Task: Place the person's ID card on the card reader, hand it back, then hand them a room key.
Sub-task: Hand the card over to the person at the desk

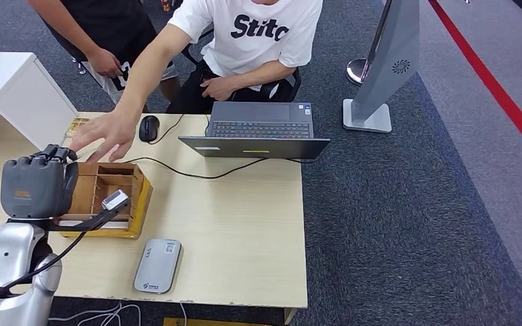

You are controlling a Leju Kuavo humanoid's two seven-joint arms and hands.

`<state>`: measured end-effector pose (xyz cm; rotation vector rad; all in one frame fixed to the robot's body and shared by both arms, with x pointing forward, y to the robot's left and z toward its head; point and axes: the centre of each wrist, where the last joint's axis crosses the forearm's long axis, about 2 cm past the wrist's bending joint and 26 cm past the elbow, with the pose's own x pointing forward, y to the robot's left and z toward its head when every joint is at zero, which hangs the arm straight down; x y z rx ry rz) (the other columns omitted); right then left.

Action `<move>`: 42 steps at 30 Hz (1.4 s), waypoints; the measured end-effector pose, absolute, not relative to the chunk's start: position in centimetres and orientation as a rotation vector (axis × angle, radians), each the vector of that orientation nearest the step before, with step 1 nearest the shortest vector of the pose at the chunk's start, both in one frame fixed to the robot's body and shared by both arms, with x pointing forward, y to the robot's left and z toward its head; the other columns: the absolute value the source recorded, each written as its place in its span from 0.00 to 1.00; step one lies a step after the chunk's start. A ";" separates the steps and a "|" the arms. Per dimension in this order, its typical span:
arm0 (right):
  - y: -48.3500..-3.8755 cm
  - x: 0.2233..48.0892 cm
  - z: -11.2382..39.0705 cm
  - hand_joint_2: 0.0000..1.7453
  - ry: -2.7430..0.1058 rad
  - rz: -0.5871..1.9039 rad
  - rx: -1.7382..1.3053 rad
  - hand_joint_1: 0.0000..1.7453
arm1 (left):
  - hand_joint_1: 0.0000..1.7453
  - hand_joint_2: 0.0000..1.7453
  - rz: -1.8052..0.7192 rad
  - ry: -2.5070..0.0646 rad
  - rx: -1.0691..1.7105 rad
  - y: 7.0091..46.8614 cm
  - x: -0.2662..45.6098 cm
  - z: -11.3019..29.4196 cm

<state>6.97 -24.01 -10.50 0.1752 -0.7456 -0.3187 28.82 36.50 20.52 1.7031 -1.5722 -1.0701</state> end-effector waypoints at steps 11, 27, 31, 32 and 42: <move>-23.9 6.9 -10.5 1.00 -0.746 -0.319 0.180 0.00 | 0.00 1.00 -1.054 -1.589 1.692 36.1 28.7 20.4; -23.6 5.8 -10.6 1.00 -0.773 -0.396 0.193 0.00 | 0.00 1.00 -0.353 -2.062 1.436 33.5 20.3 21.2; -23.6 5.4 -10.6 1.00 -0.784 -0.464 0.187 0.00 | 0.00 1.00 0.099 -2.118 1.206 34.6 15.4 20.3; -23.6 5.4 -10.6 1.00 -0.787 -0.482 0.182 0.00 | 0.00 1.00 0.185 -2.098 1.183 35.0 14.3 19.8; -23.7 5.1 -10.6 1.00 -0.790 -0.560 0.146 0.00 | 0.00 1.00 0.333 -1.909 1.272 36.1 10.1 17.9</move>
